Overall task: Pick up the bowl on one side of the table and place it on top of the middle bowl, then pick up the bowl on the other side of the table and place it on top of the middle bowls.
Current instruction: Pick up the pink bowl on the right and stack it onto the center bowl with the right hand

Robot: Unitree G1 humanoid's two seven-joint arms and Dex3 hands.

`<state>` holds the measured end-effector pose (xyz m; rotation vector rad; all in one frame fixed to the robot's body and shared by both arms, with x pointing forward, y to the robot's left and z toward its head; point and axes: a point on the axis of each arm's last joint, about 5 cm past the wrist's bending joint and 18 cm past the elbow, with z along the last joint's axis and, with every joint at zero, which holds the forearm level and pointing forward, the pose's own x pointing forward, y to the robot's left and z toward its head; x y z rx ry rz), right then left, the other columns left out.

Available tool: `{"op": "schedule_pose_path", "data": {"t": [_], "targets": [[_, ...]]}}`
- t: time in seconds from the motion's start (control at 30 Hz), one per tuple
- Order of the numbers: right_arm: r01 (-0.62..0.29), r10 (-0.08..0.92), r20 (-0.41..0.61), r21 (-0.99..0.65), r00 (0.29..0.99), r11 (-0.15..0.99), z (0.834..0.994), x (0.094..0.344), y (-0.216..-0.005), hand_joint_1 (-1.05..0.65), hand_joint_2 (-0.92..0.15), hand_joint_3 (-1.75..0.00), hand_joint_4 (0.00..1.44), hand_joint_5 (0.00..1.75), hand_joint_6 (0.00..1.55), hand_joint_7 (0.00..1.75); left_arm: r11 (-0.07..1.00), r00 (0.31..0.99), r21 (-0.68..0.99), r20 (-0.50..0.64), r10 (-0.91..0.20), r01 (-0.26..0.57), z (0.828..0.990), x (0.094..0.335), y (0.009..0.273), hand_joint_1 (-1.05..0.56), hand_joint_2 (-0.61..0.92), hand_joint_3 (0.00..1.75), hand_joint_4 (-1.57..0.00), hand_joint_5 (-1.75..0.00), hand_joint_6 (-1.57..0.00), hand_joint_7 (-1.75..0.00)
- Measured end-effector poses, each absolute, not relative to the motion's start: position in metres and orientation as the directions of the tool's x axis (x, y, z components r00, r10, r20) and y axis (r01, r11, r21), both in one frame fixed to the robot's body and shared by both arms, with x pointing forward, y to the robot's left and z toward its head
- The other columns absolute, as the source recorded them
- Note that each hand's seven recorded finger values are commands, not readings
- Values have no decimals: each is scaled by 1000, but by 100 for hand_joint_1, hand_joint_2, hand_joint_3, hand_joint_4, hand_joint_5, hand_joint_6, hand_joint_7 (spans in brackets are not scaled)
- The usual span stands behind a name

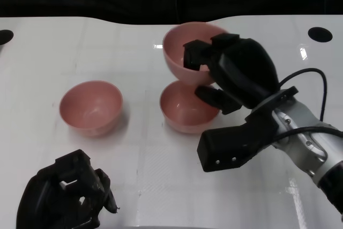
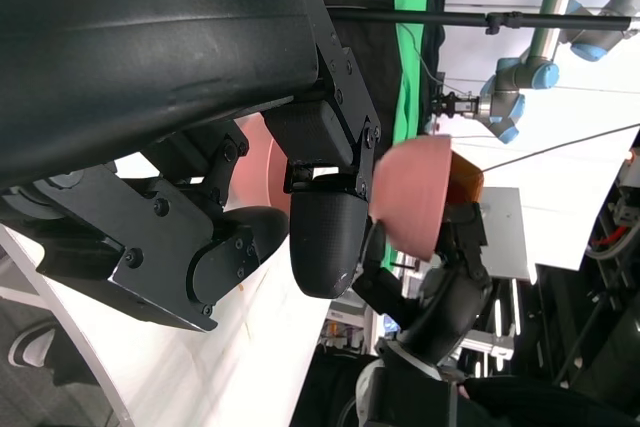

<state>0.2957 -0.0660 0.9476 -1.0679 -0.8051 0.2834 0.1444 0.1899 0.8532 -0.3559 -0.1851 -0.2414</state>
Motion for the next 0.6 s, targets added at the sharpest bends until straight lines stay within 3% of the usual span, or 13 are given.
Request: {"op": "schedule_pose_path", "data": {"t": [0.3, 0.6], "targets": [[83, 607, 372, -890, 702, 448, 931, 294, -58, -25, -39, -120, 92, 175, 72, 175, 906, 952, -321, 227, -208, 274, 853, 144, 187, -6, 60, 102, -93, -159, -91, -141], [15, 612, 237, -938, 754, 345, 903, 296, -59, -25, -40, -115, 90, 175, 68, 175, 905, 951, -323, 225, -210, 276, 853, 142, 186, -5, 60, 99, -92, -160, -91, -141]]}}
